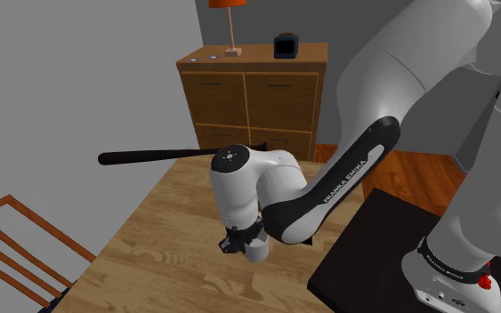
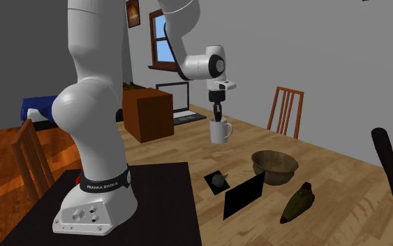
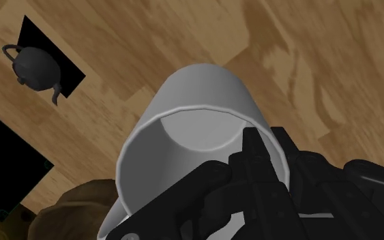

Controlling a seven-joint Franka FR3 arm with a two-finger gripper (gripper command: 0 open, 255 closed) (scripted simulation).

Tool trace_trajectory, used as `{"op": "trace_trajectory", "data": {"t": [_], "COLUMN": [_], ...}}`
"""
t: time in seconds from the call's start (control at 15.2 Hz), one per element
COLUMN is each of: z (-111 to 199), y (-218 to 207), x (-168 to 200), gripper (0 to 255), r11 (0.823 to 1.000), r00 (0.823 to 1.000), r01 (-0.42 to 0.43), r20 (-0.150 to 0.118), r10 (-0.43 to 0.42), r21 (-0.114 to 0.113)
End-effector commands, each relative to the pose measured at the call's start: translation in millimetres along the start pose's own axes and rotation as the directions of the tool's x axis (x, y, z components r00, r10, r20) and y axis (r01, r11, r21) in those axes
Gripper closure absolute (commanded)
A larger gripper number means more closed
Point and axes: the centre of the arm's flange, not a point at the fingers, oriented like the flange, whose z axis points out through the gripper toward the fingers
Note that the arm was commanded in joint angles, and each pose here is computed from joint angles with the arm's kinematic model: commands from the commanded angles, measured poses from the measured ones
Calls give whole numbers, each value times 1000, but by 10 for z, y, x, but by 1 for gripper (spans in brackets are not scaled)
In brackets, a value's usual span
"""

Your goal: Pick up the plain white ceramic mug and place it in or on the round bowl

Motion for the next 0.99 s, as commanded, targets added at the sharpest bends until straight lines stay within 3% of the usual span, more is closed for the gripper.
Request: {"op": "trace_trajectory", "data": {"t": [0.0,0.59,0.92], "z": [-106,-552,-555], "y": [8,21,400], "x": [4,38,577], "gripper": [255,255,255], "r11": [1000,1000,1000], "r00": [1000,1000,1000], "r01": [0,0,0], "r20": [0,0,0], "r10": [0,0,0], "r21": [0,0,0]}}
